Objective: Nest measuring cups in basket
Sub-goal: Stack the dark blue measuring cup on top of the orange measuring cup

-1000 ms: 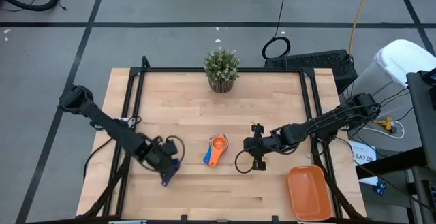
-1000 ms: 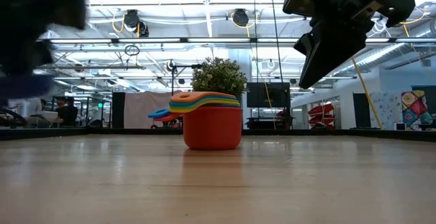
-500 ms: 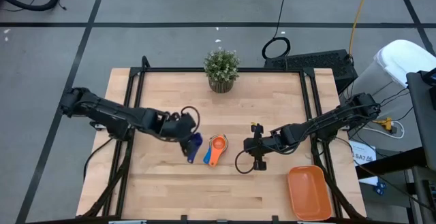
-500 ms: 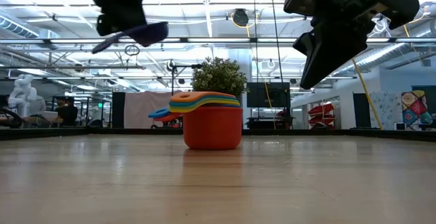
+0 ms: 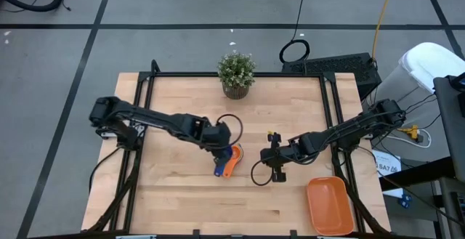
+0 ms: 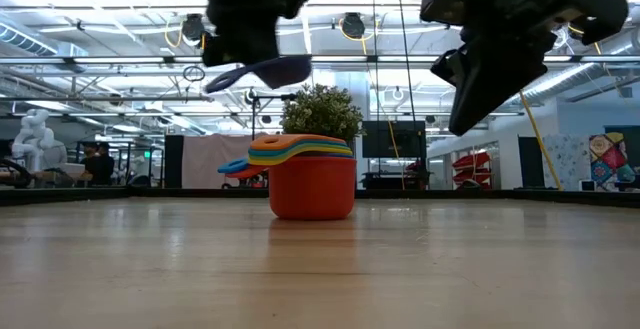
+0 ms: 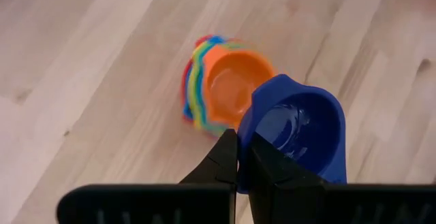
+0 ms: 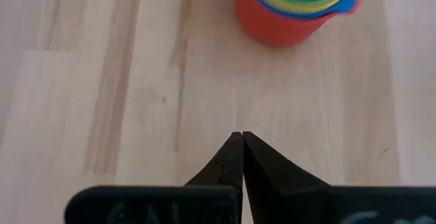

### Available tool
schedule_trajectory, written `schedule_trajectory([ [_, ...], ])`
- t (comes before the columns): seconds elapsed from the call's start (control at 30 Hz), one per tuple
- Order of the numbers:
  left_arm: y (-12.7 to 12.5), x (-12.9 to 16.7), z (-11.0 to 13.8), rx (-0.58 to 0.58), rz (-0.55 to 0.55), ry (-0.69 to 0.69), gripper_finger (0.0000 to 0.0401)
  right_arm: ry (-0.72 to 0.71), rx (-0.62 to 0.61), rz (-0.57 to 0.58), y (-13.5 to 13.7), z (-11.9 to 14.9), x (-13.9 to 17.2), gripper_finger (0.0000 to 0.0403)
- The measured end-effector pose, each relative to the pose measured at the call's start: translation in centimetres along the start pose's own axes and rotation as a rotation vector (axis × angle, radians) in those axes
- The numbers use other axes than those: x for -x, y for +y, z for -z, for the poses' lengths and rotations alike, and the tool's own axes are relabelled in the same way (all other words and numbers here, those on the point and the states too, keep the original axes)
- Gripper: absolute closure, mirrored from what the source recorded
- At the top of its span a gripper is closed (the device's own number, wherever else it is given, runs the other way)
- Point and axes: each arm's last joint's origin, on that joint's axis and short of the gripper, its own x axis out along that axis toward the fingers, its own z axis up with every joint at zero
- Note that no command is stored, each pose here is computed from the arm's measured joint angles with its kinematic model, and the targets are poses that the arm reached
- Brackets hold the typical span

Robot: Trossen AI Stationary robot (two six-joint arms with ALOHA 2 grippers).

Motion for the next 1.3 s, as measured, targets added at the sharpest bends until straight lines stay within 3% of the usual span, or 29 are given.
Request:
schedule_trajectory([
  [0.27,0.0,-0.6,-2.2,0.016,0.006,0.047,0.0392,0.006,0.055,-0.041,1.0,0.2,0.1,0.0403],
  [0.5,1.1,-1.5,-2.5,0.053,-0.035,0.086,0.0392,0.003,0.086,-0.060,2.0,0.5,0.3,0.0403],
  [0.87,1.3,-3.7,-3.0,0.104,-0.006,0.112,0.0392,-0.011,0.103,-0.084,3.1,0.6,0.5,0.0403],
  [1.3,1.4,-4.8,-3.1,0.122,-0.014,0.120,0.0334,-0.028,0.086,-0.098,3.8,0.7,0.6,0.0403],
])
